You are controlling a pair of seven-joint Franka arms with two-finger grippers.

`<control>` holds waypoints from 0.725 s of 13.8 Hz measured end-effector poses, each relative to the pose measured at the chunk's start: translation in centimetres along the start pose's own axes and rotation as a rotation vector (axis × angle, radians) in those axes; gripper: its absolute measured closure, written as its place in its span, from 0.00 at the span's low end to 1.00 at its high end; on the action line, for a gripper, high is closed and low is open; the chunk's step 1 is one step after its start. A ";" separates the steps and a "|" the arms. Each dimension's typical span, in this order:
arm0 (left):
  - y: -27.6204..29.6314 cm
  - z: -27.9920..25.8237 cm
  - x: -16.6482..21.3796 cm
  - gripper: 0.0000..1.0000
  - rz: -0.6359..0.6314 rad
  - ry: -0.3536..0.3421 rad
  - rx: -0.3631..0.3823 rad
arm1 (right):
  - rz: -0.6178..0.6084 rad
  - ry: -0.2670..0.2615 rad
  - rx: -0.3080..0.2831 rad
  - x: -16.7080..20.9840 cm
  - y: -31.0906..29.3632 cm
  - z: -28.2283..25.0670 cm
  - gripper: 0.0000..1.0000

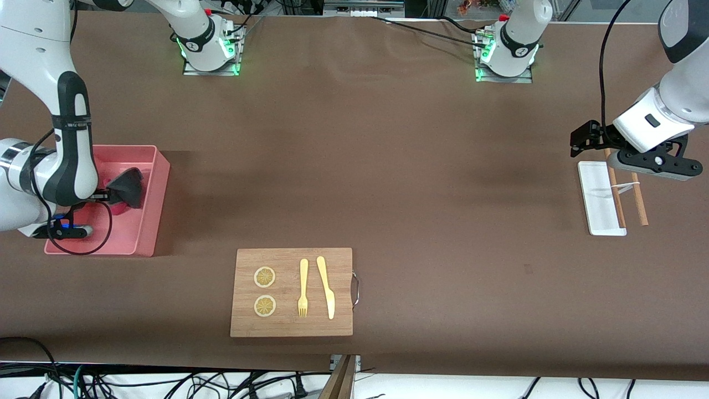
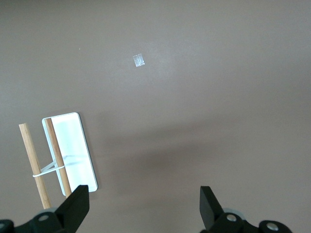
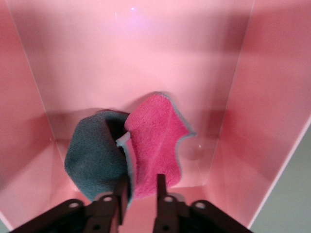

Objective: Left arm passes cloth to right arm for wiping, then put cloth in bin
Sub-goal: 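Open the right gripper to drop the cloth in the bin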

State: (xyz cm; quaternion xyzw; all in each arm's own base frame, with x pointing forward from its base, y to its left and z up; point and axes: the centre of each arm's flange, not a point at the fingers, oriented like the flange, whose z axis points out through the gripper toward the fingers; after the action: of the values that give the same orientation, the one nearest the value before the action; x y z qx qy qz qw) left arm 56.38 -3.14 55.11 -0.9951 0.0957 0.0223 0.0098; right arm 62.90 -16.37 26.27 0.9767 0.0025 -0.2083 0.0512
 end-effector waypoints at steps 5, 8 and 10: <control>0.0 0.0 0.0 0.00 0.000 0.000 0.000 | 0.005 0.069 0.056 -3.5 -0.2 -10.5 0.12; 0.0 0.0 0.0 0.00 0.000 0.000 0.000 | 0.035 0.119 0.108 -8.1 -2.2 -18.6 0.00; 0.0 0.0 0.0 0.00 -0.001 0.000 0.000 | 0.015 0.182 0.128 -10.9 -5.1 -23.1 0.00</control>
State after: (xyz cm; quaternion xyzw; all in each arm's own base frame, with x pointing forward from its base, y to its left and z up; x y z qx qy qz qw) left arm 56.39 -3.11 55.10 -0.9951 0.0955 0.0224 0.0098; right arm 62.17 -8.74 51.15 0.9929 -0.0136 -0.1180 -0.0100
